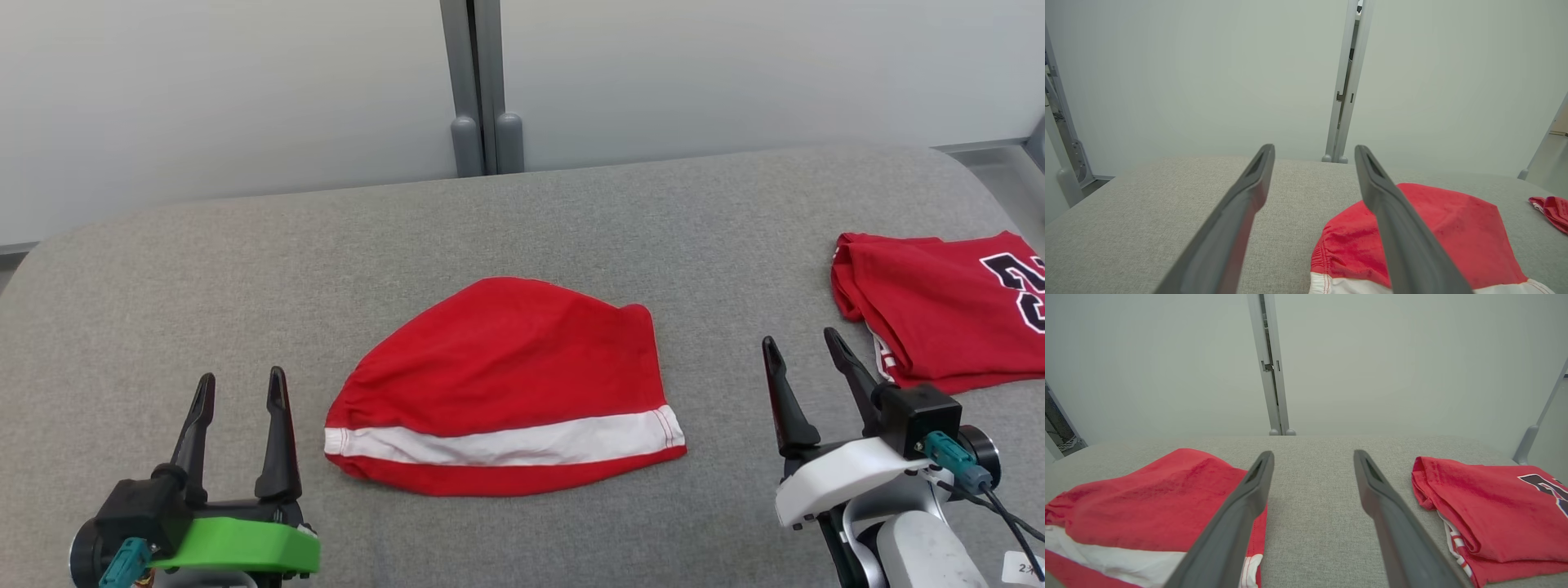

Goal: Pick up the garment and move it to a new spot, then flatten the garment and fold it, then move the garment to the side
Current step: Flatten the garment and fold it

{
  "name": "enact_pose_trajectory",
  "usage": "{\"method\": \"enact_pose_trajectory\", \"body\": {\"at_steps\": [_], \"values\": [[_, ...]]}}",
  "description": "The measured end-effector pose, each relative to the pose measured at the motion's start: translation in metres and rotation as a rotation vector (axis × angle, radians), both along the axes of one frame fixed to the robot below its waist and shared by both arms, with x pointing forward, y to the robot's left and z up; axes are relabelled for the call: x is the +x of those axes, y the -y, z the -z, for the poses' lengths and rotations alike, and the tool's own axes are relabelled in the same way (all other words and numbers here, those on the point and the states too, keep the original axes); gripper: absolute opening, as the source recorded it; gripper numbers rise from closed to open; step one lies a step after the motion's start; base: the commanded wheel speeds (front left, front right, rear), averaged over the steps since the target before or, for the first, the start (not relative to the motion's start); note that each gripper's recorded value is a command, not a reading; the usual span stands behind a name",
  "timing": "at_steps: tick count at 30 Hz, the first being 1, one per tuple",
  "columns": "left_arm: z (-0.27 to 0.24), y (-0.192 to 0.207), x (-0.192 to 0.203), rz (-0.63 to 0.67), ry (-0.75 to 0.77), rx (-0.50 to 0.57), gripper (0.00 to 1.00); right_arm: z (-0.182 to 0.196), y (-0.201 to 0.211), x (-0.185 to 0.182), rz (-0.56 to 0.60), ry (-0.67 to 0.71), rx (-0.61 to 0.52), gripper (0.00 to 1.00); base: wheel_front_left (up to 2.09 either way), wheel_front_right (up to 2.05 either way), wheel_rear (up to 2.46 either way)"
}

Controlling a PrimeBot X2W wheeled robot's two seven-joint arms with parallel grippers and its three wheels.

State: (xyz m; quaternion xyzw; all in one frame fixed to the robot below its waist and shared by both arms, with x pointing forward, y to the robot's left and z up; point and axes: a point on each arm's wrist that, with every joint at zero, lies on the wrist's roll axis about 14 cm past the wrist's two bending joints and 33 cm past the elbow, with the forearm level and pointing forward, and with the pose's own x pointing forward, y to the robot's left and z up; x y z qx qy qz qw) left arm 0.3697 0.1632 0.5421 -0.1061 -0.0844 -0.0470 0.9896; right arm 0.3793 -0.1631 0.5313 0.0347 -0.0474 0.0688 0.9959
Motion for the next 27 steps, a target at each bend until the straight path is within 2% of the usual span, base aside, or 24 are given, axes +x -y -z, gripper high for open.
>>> {"method": "enact_pose_trajectory", "body": {"at_steps": [5, 27], "values": [[-0.004, -0.005, -0.005, -0.013, 0.026, -0.005, 1.0, -0.001, -0.005, -0.002, -0.012, 0.003, 0.007, 1.0, 0.0, 0.0, 0.0], [0.038, -0.005, -0.01, -0.001, -0.095, 0.019, 1.0, 0.019, -0.012, -0.005, -0.017, -0.037, 0.042, 1.0, 0.0, 0.0, 0.0]]}}
